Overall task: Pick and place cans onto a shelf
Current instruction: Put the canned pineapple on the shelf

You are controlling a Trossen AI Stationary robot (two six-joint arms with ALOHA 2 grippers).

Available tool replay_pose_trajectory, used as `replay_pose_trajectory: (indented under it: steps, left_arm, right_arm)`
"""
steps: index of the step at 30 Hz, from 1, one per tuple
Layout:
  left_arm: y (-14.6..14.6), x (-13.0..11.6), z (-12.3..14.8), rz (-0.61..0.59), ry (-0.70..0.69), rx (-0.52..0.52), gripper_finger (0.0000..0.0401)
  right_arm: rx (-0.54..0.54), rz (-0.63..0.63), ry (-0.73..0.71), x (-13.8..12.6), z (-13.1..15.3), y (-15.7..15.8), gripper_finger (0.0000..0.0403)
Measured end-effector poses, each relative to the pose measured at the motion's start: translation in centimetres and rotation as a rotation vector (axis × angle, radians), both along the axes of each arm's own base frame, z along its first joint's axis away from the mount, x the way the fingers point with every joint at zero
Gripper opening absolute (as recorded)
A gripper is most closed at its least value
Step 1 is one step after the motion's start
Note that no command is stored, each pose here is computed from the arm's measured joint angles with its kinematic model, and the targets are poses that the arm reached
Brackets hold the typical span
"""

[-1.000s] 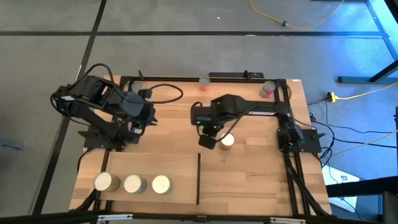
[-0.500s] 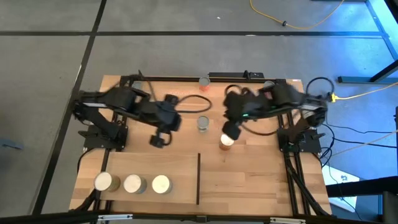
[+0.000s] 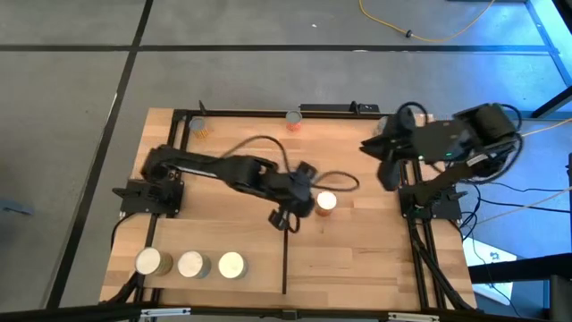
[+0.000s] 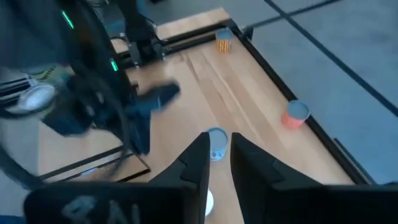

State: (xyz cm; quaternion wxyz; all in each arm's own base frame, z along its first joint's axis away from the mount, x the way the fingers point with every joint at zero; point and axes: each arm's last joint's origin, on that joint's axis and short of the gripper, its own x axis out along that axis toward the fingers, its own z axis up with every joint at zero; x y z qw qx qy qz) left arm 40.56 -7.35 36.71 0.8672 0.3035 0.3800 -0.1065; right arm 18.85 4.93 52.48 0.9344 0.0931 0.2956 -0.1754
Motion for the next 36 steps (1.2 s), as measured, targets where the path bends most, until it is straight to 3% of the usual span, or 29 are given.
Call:
replay_pose_trajectory:
  steps: [8,17,27,36]
  left_arm:
    - [-1.0,4.3,-6.2,-0.121,0.083,0.06,0.0042]
    - [0.2,7.6,-11.7,-0.076,0.115,0.106,0.0042]
    - [1.7,8.1,-11.1,-0.035,0.062,0.081,0.0042]
    - [1.8,8.2,-11.0,-0.027,0.061,-0.024,0.0042]
  right_arm:
    - [-0.038,0.041,-0.026,-1.9,0.8,-0.5,0.0065]
    - [-0.073,0.071,-0.02,-2.2,0.9,-0.7,0.0065]
    - [-0.078,0.075,-0.018,-2.2,0.9,-0.7,0.0065]
    - [-0.089,0.083,-0.014,-2.2,0.9,-0.7,0.0065]
